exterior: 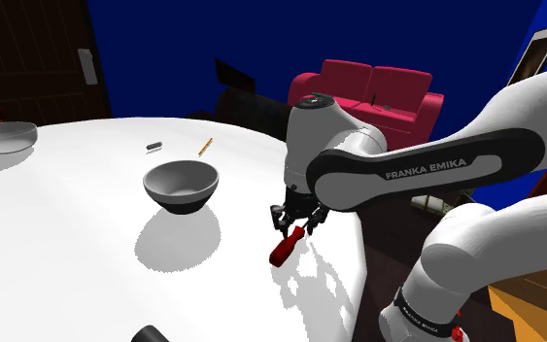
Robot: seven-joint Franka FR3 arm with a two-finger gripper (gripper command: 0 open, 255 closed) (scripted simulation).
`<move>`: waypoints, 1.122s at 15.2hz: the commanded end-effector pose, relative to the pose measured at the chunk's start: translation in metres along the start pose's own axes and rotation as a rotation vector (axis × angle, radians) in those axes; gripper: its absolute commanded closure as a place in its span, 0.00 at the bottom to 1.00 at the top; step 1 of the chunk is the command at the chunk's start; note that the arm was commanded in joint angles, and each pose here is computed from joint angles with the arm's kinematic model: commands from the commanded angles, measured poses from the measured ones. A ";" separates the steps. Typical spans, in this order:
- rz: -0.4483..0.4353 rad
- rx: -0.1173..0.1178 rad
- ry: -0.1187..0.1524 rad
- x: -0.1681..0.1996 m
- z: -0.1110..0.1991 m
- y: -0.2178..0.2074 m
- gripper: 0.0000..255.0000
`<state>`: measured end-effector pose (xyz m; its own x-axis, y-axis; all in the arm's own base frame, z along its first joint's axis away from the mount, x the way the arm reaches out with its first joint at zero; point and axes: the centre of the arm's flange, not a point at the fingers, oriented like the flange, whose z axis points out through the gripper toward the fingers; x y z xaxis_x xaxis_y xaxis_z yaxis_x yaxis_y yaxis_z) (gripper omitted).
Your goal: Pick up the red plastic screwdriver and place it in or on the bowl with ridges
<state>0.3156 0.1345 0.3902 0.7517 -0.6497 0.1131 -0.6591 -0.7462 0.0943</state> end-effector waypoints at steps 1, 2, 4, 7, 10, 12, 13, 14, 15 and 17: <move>0.000 0.000 0.000 0.000 0.000 0.000 1.00; 0.000 0.000 0.000 0.000 0.000 0.000 1.00; 0.000 0.000 0.000 0.000 0.000 0.000 1.00; 0.000 0.000 0.000 0.000 0.000 0.000 1.00; 0.000 0.000 0.000 0.001 -0.005 0.001 1.00; 0.000 0.000 0.000 0.002 -0.016 0.002 1.00; 0.000 0.000 0.000 0.002 -0.021 0.002 1.00; 0.000 0.000 0.000 0.003 -0.026 0.002 1.00; 0.000 0.000 0.000 0.004 -0.031 0.003 1.00; 0.000 0.000 0.000 0.005 -0.042 0.004 1.00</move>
<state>0.3158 0.1343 0.4272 0.7518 -0.6495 0.1133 -0.6589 -0.7463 0.0938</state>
